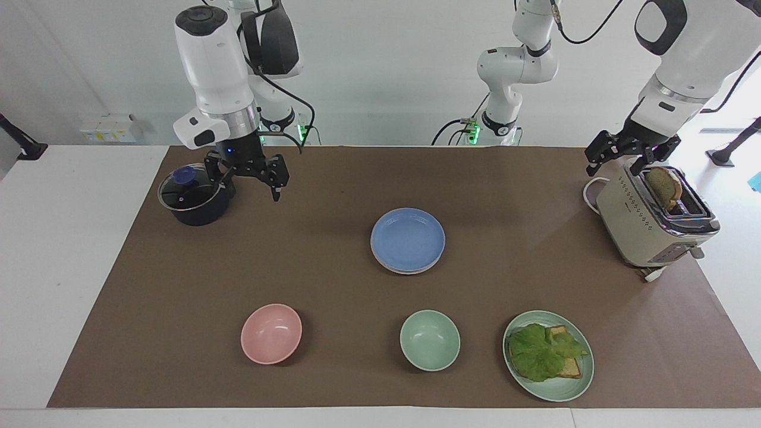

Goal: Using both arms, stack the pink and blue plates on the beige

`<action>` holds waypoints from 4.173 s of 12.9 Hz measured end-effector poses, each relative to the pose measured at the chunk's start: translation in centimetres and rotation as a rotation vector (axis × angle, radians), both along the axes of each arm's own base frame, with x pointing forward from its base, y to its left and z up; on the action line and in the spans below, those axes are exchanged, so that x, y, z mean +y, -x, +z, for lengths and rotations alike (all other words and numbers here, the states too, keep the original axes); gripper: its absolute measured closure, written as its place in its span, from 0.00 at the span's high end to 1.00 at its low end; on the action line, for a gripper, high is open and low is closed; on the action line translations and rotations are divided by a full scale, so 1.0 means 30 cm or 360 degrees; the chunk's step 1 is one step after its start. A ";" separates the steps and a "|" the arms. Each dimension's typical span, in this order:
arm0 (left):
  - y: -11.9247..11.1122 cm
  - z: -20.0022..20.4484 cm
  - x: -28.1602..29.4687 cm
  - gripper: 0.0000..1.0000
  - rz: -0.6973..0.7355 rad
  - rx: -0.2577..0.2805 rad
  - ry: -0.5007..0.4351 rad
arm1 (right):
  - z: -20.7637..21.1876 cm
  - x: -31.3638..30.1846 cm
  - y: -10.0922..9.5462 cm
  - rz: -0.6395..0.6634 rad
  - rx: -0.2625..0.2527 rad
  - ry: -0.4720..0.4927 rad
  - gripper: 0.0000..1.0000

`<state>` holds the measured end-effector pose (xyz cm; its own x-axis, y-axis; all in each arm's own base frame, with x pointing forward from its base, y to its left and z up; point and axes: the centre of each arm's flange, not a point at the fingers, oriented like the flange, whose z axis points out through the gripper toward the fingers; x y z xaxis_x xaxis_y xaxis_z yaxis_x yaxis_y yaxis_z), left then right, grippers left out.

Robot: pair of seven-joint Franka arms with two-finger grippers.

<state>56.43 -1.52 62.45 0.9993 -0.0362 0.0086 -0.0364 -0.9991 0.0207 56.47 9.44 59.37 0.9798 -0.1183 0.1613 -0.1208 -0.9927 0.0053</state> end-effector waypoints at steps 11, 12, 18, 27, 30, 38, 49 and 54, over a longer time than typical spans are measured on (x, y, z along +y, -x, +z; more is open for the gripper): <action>0.000 0.000 0.000 1.00 0.0000 0.0000 0.0000 | 0.231 -0.277 0.084 -0.0027 0.0069 -0.0086 1.00; 0.000 0.000 0.000 1.00 0.0000 0.0000 0.0000 | 0.229 -0.295 0.091 -0.0016 0.0088 -0.0085 1.00; 0.000 0.000 0.000 1.00 0.0000 0.0000 0.0000 | 0.218 -0.326 0.094 0.0142 0.0109 -0.0060 1.00; 0.000 0.000 0.000 1.00 0.0000 0.0000 0.0000 | 0.242 -0.342 0.170 0.0252 0.0278 0.0011 1.00; 0.000 0.000 0.000 1.00 0.0000 0.0000 0.0000 | 0.234 -0.342 0.170 0.0253 0.0287 0.0012 1.00; 0.000 0.000 0.000 1.00 0.0000 0.0000 0.0000 | 0.220 -0.341 0.171 0.0300 0.0303 0.0014 1.00; 0.000 0.000 0.000 1.00 0.0000 0.0000 0.0000 | 0.219 -0.341 0.172 0.0301 0.0304 0.0014 1.00; 0.000 0.000 0.000 1.00 0.0000 0.0000 0.0000 | 0.217 -0.340 0.172 0.0293 0.0305 0.0014 1.00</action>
<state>56.43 -1.52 62.45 0.9993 -0.0362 0.0086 -0.0364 -0.9991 0.0207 51.31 -0.78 65.89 0.9974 0.0652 -0.0292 0.0658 -0.9977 0.0191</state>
